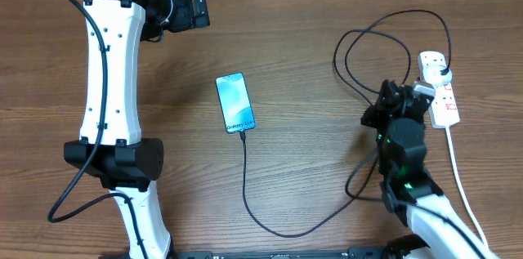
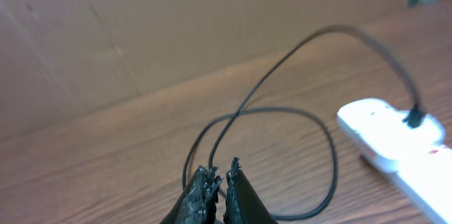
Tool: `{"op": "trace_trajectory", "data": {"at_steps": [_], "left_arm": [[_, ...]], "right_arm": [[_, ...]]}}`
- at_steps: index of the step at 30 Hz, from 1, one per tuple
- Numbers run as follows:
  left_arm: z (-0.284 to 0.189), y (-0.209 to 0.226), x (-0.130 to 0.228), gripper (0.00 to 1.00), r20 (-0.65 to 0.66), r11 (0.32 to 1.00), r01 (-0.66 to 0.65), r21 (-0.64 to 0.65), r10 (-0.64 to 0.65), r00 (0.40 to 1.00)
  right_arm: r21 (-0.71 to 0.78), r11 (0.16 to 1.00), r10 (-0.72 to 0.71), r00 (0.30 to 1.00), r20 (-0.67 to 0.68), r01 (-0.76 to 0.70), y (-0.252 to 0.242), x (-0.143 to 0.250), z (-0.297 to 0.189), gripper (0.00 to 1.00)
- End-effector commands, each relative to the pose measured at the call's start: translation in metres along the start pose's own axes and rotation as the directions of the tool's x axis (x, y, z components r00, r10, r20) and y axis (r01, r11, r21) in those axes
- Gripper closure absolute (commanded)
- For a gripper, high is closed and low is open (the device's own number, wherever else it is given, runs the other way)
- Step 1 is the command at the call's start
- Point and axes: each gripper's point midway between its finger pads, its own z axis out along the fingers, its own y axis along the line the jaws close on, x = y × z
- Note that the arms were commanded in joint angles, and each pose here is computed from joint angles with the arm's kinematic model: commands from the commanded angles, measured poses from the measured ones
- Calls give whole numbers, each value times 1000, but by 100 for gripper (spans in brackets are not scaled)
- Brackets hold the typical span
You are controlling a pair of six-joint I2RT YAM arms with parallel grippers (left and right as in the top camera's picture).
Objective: Plug charger to phone and switch on socket
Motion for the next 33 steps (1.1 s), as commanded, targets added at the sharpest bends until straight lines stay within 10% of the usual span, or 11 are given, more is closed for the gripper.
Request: {"op": "trace_trajectory", "data": {"at_steps": [1,7,9,11,33], "left_arm": [[-14,-3,-3,0,39,1000,-14,6,14,999],[-14,-3,-3,0,39,1000,-14,6,14,999],[-14,-3,-3,1,39,1000,-14,6,14,999],[-14,-3,-3,0,39,1000,-14,5,14,999],[-14,-3,-3,0,39,1000,-14,6,14,999]], "right_arm": [[0,999,52,998,-20,-52,0,13,11,91],[1,999,35,999,-16,-35,1,15,15,83],[-4,1000,28,1000,-2,-28,2,12,15,54],[2,1000,28,1000,0,-28,1,11,15,0],[104,987,-85,947,-310,122,-34,80,-7,0]]}}
